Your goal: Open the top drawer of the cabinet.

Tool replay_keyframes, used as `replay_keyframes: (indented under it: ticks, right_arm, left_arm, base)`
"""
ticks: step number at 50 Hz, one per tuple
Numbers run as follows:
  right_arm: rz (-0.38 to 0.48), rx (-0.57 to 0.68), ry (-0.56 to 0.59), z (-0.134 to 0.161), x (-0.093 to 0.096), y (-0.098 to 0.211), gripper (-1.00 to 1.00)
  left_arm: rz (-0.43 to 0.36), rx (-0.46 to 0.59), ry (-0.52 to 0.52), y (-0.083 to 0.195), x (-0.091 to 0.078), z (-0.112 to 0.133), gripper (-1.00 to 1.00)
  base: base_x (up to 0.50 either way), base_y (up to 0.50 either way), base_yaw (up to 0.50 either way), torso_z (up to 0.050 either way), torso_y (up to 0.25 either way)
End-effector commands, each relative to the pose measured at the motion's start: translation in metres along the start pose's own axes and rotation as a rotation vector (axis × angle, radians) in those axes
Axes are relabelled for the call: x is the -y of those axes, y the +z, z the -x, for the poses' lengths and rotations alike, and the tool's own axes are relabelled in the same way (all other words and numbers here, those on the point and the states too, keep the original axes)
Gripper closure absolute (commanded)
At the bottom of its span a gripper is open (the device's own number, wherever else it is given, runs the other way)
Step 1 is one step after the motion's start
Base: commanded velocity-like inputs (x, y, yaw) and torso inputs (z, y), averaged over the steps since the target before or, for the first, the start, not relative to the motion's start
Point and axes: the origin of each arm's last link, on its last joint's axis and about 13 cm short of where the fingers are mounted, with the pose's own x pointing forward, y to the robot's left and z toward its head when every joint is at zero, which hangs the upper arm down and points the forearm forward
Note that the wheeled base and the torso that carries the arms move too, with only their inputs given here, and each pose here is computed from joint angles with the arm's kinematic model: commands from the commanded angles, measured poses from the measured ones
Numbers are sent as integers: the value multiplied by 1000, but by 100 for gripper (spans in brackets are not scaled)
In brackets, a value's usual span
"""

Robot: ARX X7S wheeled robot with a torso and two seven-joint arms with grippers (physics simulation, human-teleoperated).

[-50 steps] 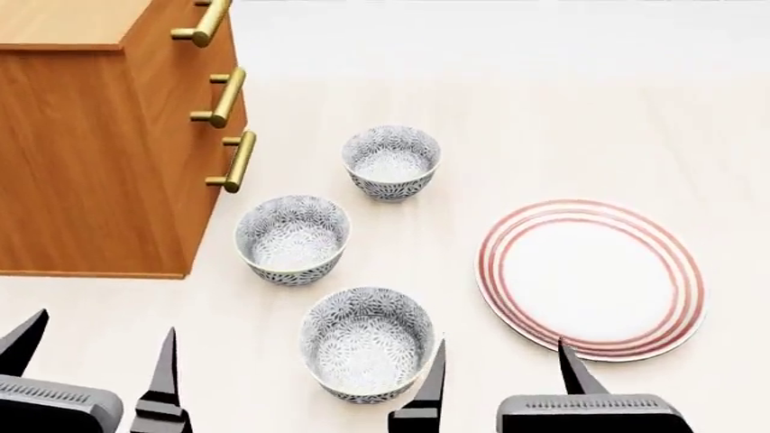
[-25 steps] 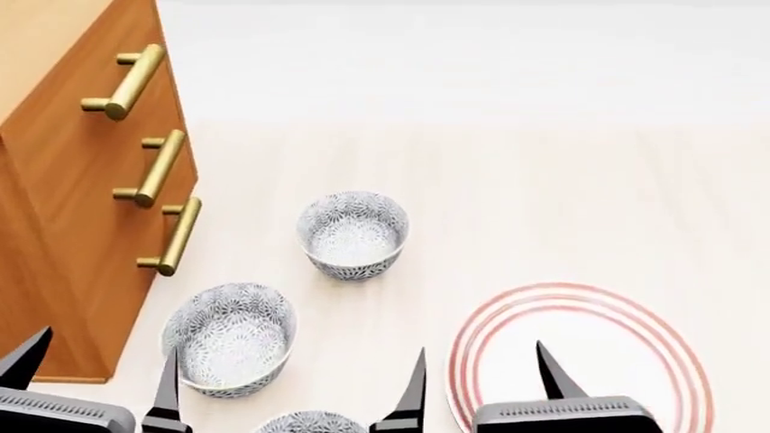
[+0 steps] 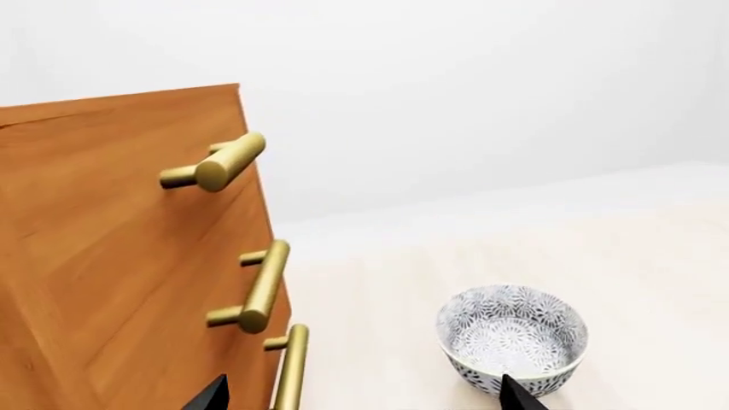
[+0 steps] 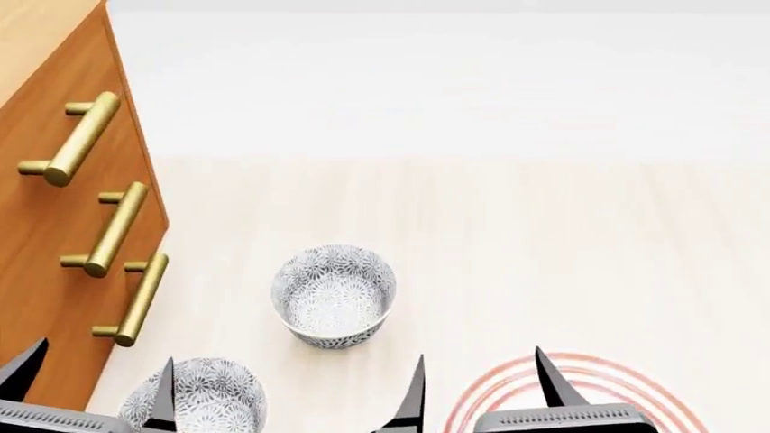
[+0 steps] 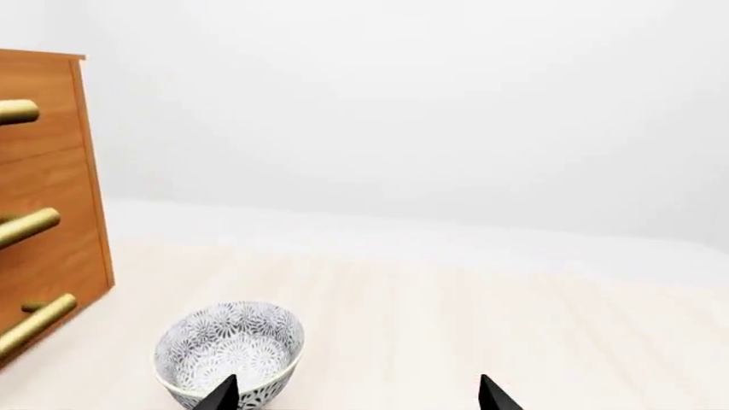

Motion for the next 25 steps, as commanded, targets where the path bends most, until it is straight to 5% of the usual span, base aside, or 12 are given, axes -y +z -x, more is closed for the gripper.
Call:
replay_keyframes:
  ticks: [1, 9, 10, 13, 14, 15, 20, 25]
  right_arm:
    - [-5, -9, -1, -1, 0, -2, -100]
    - [-7, -21, -8, 2, -1, 0, -100]
    - [-4, -19, -7, 2, -1, 1, -100]
    - [4, -15, -7, 4, -2, 3, -100]
    - [5, -15, -3, 5, -2, 2, -100]
    - [7, -14, -1, 6, -3, 2, -100]
    - [10, -12, 0, 8, -3, 2, -100]
    - [20, -6, 0, 9, -4, 2, -100]
  left_arm:
    - [-7, -7, 12, -1, -2, 3, -100]
    - [-60, 14, 0, 1, -3, 2, -100]
    - [-155, 53, 29, 1, -4, 1, -100]
    - [-688, 162, 118, -12, -3, -1, -100]
    - [-886, 166, 57, -17, -6, -4, -100]
    - [-977, 267, 114, -5, -12, -6, -100]
    - [-1122, 331, 114, 15, -23, -11, -100]
    - [-1163, 353, 135, 27, -32, -14, -100]
  base:
    - [500, -59, 0, 0, 0]
    - [125, -15, 0, 0, 0]
    - [0, 0, 0, 0, 0]
    - [0, 0, 0, 0, 0]
    - [0, 0, 0, 0, 0]
    - [0, 0, 0, 0, 0]
    - [0, 0, 0, 0, 0]
    - [0, 0, 0, 0, 0]
